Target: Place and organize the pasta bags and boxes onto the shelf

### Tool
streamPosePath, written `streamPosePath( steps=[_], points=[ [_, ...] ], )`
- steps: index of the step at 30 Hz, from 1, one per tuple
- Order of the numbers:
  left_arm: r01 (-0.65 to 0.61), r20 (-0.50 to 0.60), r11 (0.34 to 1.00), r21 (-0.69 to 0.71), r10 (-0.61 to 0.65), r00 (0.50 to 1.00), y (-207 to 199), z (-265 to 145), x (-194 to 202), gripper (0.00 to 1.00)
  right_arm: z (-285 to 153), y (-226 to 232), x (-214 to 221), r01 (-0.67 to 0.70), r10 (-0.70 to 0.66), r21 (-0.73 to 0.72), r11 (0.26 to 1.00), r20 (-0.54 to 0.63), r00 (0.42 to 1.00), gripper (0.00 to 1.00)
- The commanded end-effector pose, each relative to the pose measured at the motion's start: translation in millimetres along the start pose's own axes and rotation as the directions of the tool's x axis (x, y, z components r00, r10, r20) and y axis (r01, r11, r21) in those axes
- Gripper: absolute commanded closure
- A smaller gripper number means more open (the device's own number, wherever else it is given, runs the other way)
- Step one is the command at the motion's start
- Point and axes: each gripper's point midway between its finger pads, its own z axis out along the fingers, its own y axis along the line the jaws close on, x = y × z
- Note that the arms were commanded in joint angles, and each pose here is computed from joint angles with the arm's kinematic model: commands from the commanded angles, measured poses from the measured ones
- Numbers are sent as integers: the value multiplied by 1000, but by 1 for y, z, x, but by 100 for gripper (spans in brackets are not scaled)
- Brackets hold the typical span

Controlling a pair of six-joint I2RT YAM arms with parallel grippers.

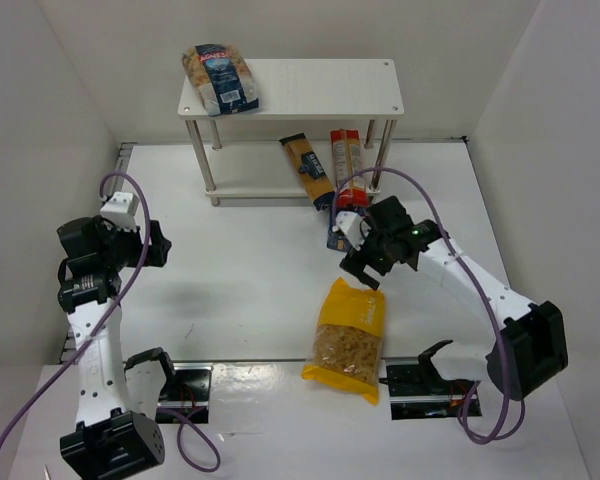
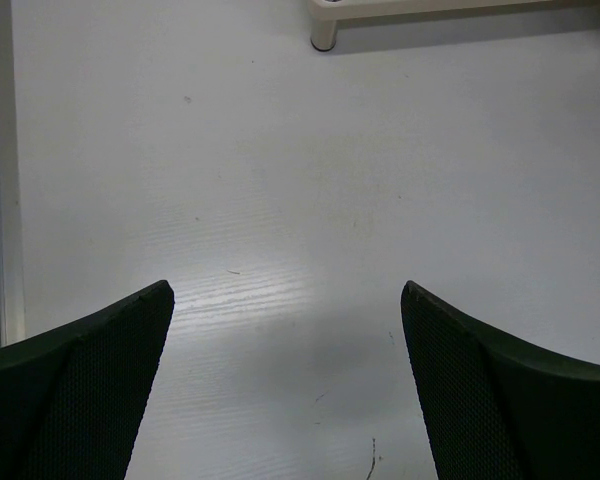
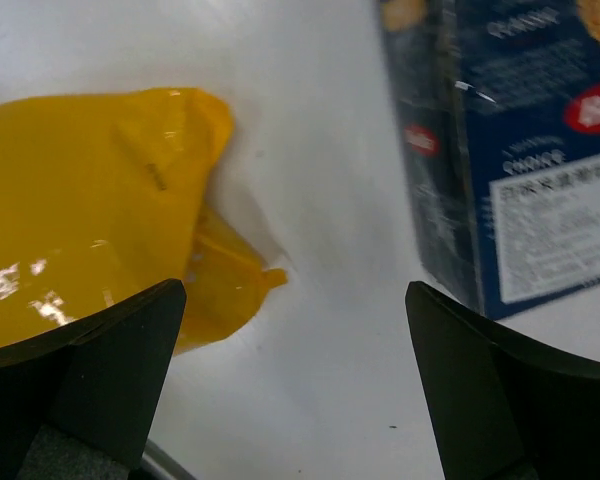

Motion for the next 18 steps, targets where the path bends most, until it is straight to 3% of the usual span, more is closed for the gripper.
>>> streamPosePath(
  steps=[1,9,18],
  points=[
    [-23,60,1000,1,23,998,2,-5,-18,0,-9,41,-15,182,-185,-173,968,2,983,1],
    [-10,39,1000,-1,10,999,7,-2,-12,0,-7,106,-15,355,-386,-432,829,17,922,1],
    [-12,44,1000,0,12,999,9,-4,-13,0,-2,123,10,330,-411,-546,770,-29,911,1]
  ],
)
